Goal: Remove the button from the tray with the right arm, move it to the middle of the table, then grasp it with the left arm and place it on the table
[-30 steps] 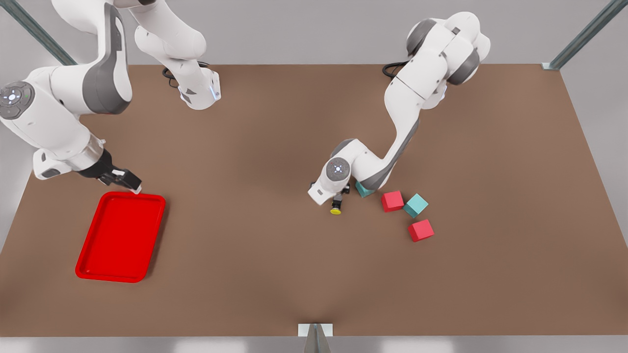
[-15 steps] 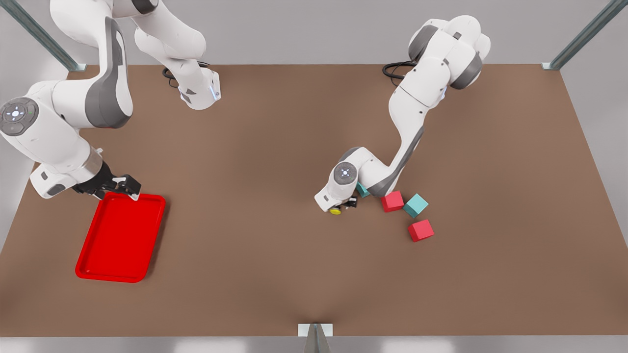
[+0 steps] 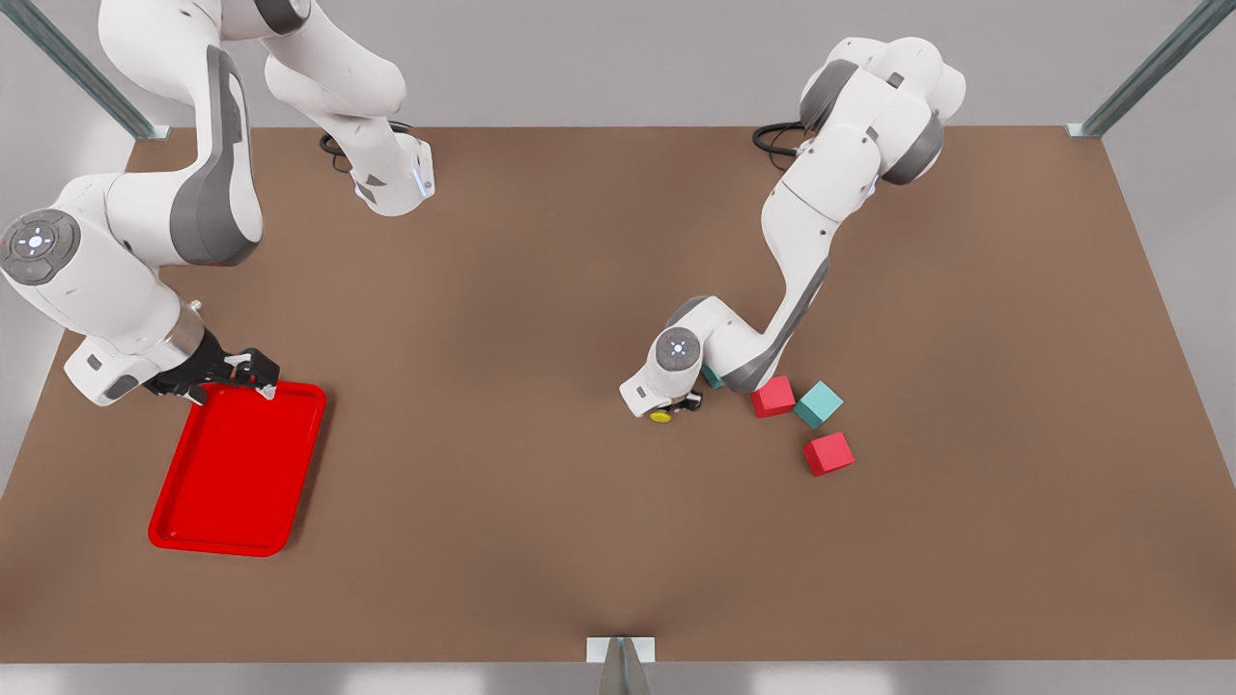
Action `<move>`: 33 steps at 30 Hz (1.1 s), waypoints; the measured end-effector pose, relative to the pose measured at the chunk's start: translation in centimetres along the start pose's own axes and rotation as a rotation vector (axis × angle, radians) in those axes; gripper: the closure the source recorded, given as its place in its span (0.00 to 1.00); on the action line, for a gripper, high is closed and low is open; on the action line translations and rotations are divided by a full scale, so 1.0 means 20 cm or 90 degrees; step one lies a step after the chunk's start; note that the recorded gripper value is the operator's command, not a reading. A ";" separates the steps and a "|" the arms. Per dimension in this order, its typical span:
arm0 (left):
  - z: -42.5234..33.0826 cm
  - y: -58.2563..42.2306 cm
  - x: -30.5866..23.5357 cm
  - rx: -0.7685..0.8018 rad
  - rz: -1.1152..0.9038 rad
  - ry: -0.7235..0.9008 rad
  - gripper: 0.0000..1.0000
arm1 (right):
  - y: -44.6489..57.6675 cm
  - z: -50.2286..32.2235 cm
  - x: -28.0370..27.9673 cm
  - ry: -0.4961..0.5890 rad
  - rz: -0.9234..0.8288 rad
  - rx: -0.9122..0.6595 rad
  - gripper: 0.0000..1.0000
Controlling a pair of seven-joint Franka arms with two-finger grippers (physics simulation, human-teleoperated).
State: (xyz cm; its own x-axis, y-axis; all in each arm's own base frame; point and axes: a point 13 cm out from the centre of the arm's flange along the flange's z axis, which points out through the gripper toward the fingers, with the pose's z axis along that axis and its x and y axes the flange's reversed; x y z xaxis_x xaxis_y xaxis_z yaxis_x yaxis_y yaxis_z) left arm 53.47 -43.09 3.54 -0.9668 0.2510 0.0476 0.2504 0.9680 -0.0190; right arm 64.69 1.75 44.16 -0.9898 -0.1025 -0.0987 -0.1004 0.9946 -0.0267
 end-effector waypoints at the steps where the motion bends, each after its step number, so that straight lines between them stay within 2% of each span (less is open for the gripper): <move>1: 0.00 0.00 0.00 0.000 0.001 0.000 0.50 | 0.00 0.00 0.00 0.000 -0.003 0.000 0.00; 5: -0.02 0.00 -0.01 -0.002 0.005 -0.001 0.64 | -0.01 0.00 0.00 0.000 -0.013 0.002 0.00; 18: -0.23 0.02 -0.11 -0.025 -0.017 0.015 0.63 | -0.03 0.00 0.00 0.000 -0.032 0.004 0.00; 21: -0.38 -0.03 -0.20 -0.043 -0.062 -0.020 0.63 | -0.02 0.00 0.00 0.000 -0.035 0.004 0.00; 26: -0.54 0.03 -0.35 -0.184 -0.146 -0.148 0.63 | -0.02 0.00 0.00 0.000 -0.039 0.003 0.00; 30: -0.51 0.17 -0.28 -0.347 -0.219 -0.205 0.63 | -0.02 0.00 0.00 0.000 -0.041 0.003 0.00; 33: -0.47 0.28 -0.27 -0.445 -0.298 -0.285 0.63 | -0.03 0.00 0.00 0.000 -0.042 0.002 0.00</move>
State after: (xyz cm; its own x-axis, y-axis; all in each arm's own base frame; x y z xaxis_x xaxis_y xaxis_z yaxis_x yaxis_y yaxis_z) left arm 60.53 -38.96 12.55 -0.8701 -0.0488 -0.4905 -0.3339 0.7904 0.5136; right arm 64.74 1.23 44.12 -0.9811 -0.1678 -0.0968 -0.1650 0.9856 -0.0361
